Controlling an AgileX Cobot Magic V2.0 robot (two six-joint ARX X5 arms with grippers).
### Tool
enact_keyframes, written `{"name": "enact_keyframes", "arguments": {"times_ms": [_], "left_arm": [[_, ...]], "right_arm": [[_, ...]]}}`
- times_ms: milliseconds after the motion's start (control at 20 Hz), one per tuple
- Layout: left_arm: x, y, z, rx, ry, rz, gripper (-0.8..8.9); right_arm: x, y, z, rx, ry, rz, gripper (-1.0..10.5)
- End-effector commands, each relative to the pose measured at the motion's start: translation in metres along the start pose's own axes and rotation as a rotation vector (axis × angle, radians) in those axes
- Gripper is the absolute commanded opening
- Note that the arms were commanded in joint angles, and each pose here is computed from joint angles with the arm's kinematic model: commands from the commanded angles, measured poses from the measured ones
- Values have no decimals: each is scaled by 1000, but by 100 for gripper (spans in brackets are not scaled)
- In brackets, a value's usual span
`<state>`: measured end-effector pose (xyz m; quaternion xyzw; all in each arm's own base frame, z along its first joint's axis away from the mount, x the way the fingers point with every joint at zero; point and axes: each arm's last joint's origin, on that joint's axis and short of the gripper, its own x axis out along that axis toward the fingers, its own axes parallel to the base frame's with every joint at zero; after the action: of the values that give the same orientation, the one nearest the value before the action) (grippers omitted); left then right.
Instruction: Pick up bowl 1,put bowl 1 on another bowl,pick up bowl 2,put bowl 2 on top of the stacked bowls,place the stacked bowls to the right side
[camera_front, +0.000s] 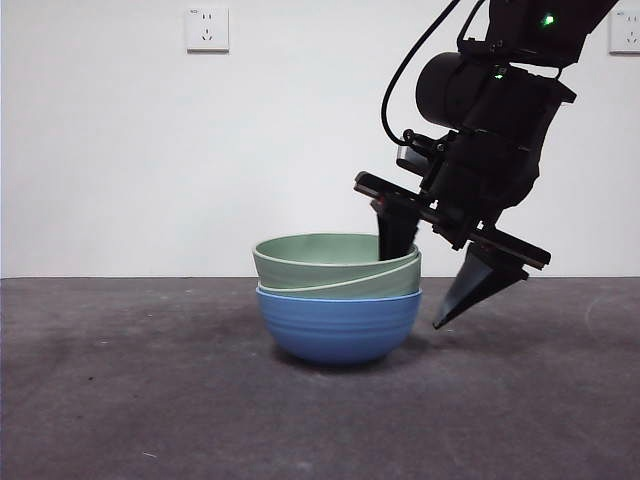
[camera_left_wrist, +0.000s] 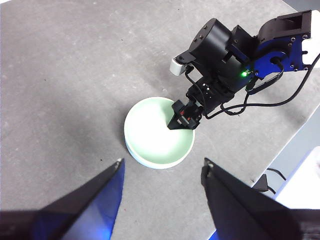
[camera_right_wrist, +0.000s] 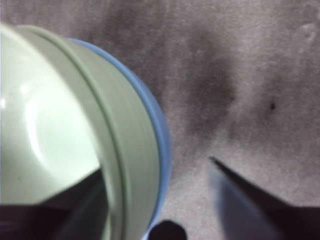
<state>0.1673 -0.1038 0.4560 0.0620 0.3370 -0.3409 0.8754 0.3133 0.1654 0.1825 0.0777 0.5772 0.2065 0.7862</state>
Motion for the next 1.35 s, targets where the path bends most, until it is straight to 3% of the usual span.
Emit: {"name": "enact_keyframes", "arguments": {"times_ms": [50,250,500,600,850,1050,1350], "left_arm": [[0,0,0,11,-2,3,259],[0,0,0,11,-2,3,259],[0,0,0,12,-2,3,258],[0,0,0,12,-2,3,258],[0,0,0,19,-3,3,257],[0,0,0,31,-2,3,257],[0,0,0,31,-2,2,257]], "right_arm": [[2,0,0,-1,1,2,111],[2,0,1,-12,0,2,-10],[1,1,1,-13,-3,5,-12],[-3,3,1,-17,-6,46,-12],[-41,10,6,-40,-118,86,-12],[-74,-9,12,5,-218,70,-12],[-97,-69,21,142,-289,-40,-12]]}}
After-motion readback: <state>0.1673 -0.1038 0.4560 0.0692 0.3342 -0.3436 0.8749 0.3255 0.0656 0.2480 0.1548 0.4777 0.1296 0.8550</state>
